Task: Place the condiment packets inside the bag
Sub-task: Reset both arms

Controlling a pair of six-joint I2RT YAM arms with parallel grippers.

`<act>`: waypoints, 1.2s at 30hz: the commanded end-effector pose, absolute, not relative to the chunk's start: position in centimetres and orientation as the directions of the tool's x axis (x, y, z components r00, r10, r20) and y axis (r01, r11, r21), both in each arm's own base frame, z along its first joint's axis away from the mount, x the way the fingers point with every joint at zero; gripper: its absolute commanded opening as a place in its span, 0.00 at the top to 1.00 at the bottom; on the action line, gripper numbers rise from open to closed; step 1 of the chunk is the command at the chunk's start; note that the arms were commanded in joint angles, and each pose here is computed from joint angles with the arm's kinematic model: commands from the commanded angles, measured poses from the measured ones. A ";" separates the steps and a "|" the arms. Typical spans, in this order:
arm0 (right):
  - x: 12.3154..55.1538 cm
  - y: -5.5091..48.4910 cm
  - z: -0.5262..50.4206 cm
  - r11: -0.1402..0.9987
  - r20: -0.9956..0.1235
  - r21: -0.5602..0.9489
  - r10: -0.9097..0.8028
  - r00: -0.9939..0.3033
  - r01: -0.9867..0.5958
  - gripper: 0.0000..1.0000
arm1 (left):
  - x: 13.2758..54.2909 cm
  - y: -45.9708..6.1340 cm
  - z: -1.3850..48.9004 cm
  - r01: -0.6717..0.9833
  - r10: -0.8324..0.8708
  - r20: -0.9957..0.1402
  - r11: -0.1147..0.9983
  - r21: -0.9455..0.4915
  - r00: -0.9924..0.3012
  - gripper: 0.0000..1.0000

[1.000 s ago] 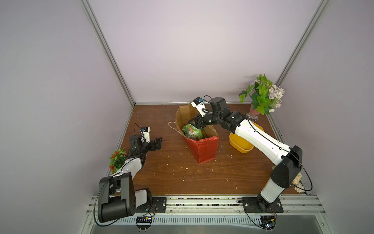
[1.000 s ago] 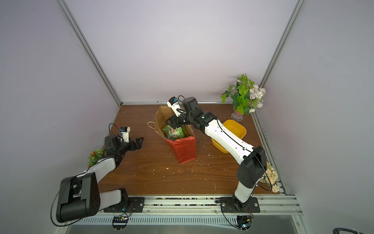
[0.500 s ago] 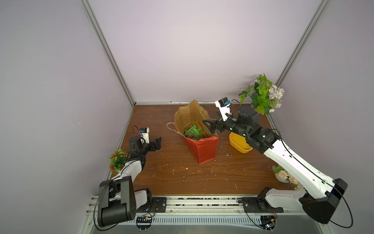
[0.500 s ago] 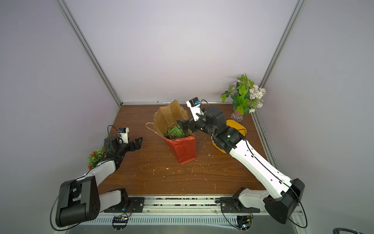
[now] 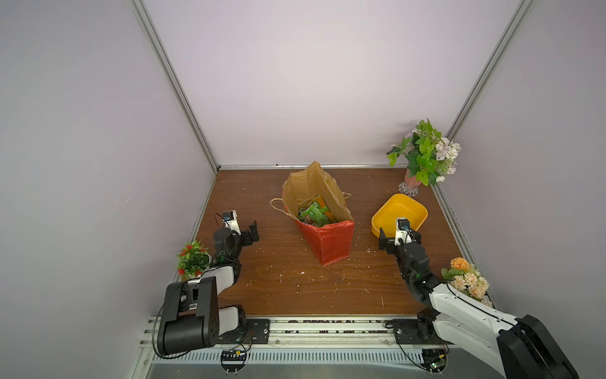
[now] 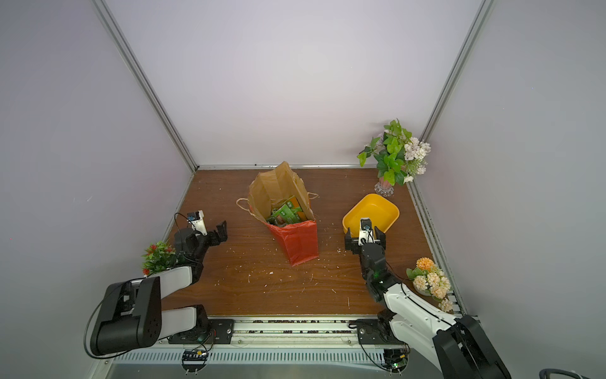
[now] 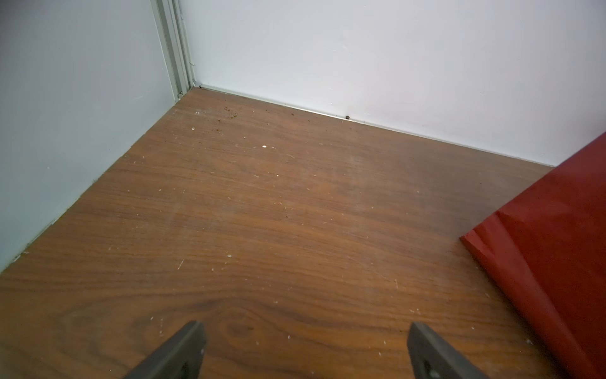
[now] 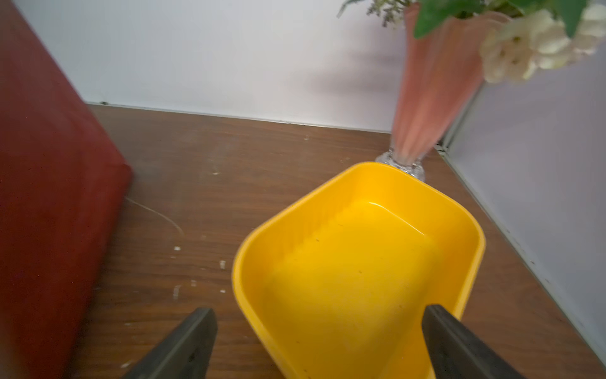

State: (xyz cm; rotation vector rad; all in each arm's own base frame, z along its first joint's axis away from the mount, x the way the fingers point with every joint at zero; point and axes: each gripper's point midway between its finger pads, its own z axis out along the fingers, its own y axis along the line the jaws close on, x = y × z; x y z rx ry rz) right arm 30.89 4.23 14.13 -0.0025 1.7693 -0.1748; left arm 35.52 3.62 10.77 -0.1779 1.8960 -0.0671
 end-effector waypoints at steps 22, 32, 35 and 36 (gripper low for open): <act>34.7 0.5 14.0 0.982 -0.994 -0.109 -0.107 -0.023 0.153 0.00 | 36.5 3.4 12.4 -0.235 -0.053 -0.993 0.972 -0.026 -0.106 0.01; 36.6 -1.6 12.8 0.981 -0.994 -0.044 -0.025 -0.104 0.190 0.00 | 36.5 3.3 12.4 -0.230 -0.052 -0.993 0.973 -0.026 -0.109 0.01; 36.6 -1.5 12.8 0.981 -0.994 -0.044 -0.025 -0.103 0.188 0.00 | 36.5 3.3 12.4 -0.230 -0.053 -0.993 0.973 -0.027 -0.110 0.01; 36.6 -1.6 12.8 0.981 -0.994 -0.044 -0.025 -0.103 0.189 0.00 | 36.5 3.3 12.5 -0.230 -0.053 -0.993 0.973 -0.027 -0.108 0.01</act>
